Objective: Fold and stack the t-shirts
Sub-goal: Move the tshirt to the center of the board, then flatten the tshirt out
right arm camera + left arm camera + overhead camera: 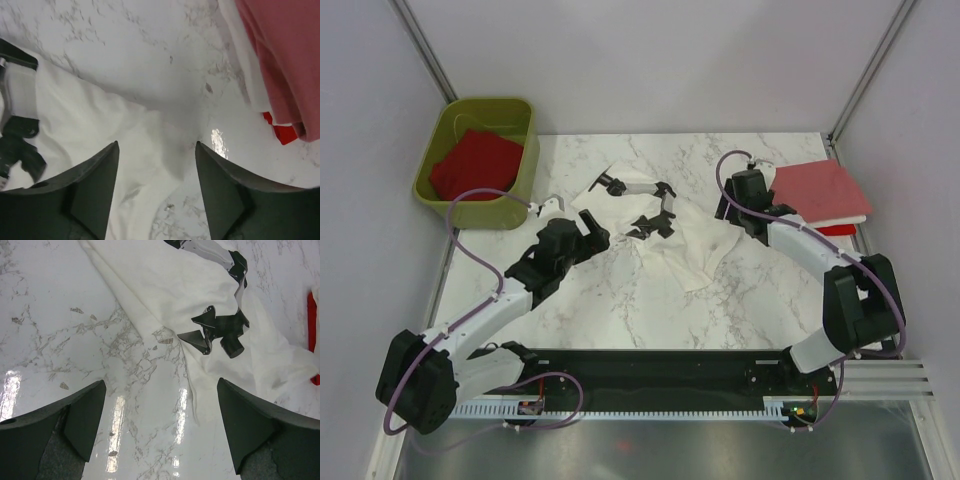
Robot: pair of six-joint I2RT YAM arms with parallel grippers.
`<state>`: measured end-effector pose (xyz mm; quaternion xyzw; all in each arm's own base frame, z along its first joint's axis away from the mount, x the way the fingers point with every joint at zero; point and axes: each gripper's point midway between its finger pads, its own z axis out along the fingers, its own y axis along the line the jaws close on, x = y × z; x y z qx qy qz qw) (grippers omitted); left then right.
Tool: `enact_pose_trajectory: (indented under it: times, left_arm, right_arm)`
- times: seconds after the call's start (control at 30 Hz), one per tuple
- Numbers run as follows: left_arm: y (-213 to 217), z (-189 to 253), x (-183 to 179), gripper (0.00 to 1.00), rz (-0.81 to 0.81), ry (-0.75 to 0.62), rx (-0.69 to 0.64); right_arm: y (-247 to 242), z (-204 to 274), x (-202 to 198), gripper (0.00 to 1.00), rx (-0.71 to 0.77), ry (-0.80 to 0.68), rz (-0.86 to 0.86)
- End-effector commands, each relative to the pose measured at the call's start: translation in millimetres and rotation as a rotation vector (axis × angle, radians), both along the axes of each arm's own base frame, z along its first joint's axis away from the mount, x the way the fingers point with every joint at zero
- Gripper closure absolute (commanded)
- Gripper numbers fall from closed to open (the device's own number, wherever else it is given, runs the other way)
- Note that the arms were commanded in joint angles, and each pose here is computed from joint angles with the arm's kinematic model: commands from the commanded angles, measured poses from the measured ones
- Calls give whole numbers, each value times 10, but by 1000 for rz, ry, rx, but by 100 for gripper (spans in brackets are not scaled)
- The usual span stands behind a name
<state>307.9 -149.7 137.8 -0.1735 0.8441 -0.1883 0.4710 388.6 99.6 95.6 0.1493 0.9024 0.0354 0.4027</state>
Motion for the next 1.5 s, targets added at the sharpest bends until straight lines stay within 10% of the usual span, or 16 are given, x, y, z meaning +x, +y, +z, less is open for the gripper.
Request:
enact_pose_trajectory:
  times: [0.0, 0.27, 0.8, 1.0, 1.1, 1.37, 1.47]
  left_arm:
    - [-56, 198, 103, 0, -11, -57, -13]
    - [-64, 201, 126, 0, -12, -57, -7]
    - [-74, 102, 133, 0, -16, -32, 8]
    - [-113, 71, 148, 0, -30, -20, 7]
    - [-130, 58, 151, 0, -37, -14, 6]
    - [-201, -2, 168, 0, -66, 8, 7]
    - [-241, -7, 181, 0, -82, 14, 3]
  right_arm:
    - [-36, 240, 39, 21, -126, -9, 16]
    - [708, 0, -748, 39, -69, 48, 342]
    - [1120, -639, -1301, 32, -77, 140, 567]
    - [965, -411, -1103, 93, -143, 62, 451]
    - [839, -172, -1014, 100, -161, 6, 368]
    - [254, 298, -662, 96, -145, -97, 100]
    - [286, 180, -700, 48, -120, -82, 123]
